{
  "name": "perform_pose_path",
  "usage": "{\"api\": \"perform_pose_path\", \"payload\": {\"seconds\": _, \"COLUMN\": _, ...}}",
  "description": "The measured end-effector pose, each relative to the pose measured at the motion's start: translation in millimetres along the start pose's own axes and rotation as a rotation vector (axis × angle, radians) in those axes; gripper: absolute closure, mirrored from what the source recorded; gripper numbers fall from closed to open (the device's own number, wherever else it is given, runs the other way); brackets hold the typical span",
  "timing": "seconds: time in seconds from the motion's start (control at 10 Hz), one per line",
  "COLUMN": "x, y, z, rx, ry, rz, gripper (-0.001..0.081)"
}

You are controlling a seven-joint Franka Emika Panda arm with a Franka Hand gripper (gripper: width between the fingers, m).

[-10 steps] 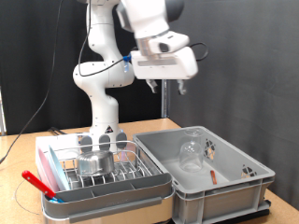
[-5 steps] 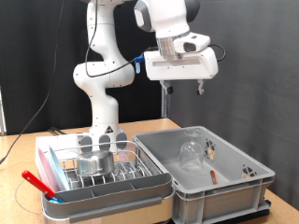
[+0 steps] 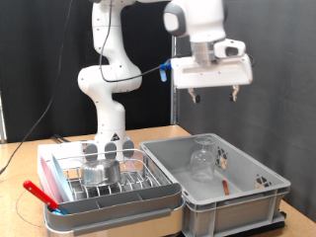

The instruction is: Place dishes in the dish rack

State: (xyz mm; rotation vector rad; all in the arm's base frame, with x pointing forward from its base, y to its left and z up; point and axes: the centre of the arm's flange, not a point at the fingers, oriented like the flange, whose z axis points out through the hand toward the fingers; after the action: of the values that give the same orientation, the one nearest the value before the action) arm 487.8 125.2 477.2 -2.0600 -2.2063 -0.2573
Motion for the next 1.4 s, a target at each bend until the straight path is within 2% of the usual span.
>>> {"api": "perform_pose_path", "payload": {"seconds": 0.3, "x": 26.6, "y": 5.4, "z": 27.8, "rx": 0.041, "ry": -0.025, "rz": -0.042, "gripper": -0.0002}}
{"api": "perform_pose_path", "payload": {"seconds": 0.8, "x": 38.9, "y": 20.4, "z": 47.7, "rx": 0.005, "ry": -0.011, "rz": -0.044, "gripper": -0.0002}}
{"api": "perform_pose_path", "payload": {"seconds": 1.2, "x": 35.9, "y": 20.5, "z": 56.4, "rx": 0.021, "ry": -0.019, "rz": -0.049, "gripper": -0.0002}}
{"api": "perform_pose_path", "payload": {"seconds": 1.4, "x": 30.3, "y": 21.8, "z": 80.7, "rx": 0.059, "ry": -0.056, "rz": -0.067, "gripper": -0.0002}}
